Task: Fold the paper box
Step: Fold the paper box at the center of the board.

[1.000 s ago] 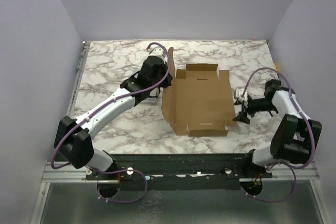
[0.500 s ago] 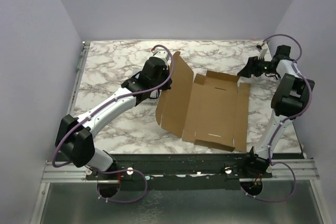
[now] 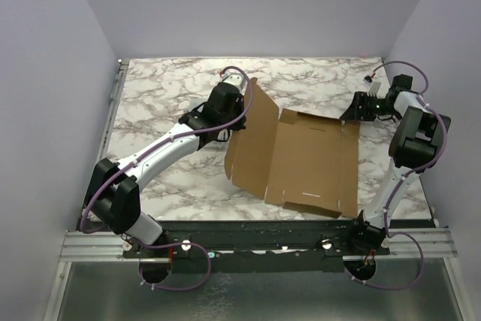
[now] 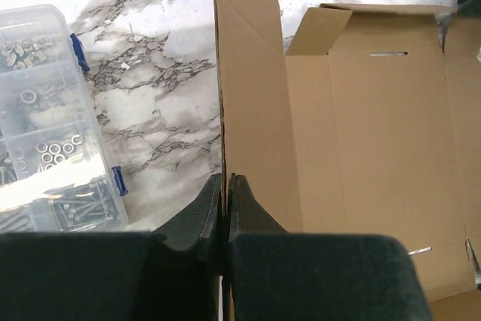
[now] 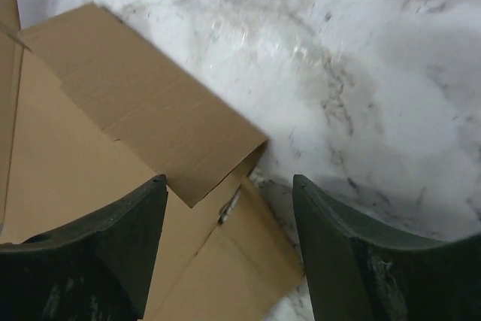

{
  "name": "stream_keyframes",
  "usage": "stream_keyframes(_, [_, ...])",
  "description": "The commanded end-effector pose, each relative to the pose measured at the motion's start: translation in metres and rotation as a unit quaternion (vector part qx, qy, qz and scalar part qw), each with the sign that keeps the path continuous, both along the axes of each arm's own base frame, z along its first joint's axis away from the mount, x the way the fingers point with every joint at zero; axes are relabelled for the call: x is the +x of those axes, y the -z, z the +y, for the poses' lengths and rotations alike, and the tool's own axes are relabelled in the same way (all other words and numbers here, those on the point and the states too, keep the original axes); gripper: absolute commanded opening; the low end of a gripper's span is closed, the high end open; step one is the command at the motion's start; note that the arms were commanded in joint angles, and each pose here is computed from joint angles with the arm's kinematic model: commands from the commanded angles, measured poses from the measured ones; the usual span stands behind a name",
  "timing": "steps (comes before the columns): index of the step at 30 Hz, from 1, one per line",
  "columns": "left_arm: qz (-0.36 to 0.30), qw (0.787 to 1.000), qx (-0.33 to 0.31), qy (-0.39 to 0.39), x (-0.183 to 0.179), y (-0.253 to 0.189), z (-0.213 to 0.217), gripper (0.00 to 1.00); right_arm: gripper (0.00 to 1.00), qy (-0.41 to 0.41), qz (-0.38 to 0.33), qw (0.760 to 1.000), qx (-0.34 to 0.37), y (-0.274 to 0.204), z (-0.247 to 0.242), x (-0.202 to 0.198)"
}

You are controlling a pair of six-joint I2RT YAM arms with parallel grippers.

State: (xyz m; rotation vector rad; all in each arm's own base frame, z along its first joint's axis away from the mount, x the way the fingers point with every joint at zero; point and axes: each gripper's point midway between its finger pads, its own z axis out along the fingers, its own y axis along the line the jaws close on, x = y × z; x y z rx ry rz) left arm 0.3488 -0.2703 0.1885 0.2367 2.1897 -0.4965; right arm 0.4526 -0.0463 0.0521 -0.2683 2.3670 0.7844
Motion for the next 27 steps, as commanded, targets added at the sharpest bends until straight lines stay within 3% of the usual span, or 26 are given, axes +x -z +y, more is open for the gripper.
stream_keyframes(1, [-0.022,1.0,0.003,-0.013,0.007,-0.016,0.003,0.0,0.68,-0.007,0.014,1.0,-0.001,-0.003,-0.005,-0.027])
stream_keyframes(11, [-0.026,0.999,0.011,-0.027,0.01,-0.018,0.009,0.0,0.69,-0.026,-0.003,0.998,0.052,-0.022,-0.009,-0.054])
stream_keyframes(17, [-0.025,0.999,0.007,-0.022,0.01,-0.019,0.006,0.0,0.59,-0.037,0.0,0.995,0.09,-0.022,0.0,-0.056])
stream_keyframes(22, [-0.026,0.999,0.006,-0.023,0.01,-0.02,0.006,0.0,0.45,-0.062,-0.001,0.991,0.123,-0.028,0.01,-0.061])
stream_keyframes(27, [-0.024,0.999,0.006,-0.023,0.01,-0.019,0.006,0.0,0.4,-0.081,0.017,0.988,0.129,-0.024,0.016,-0.078])
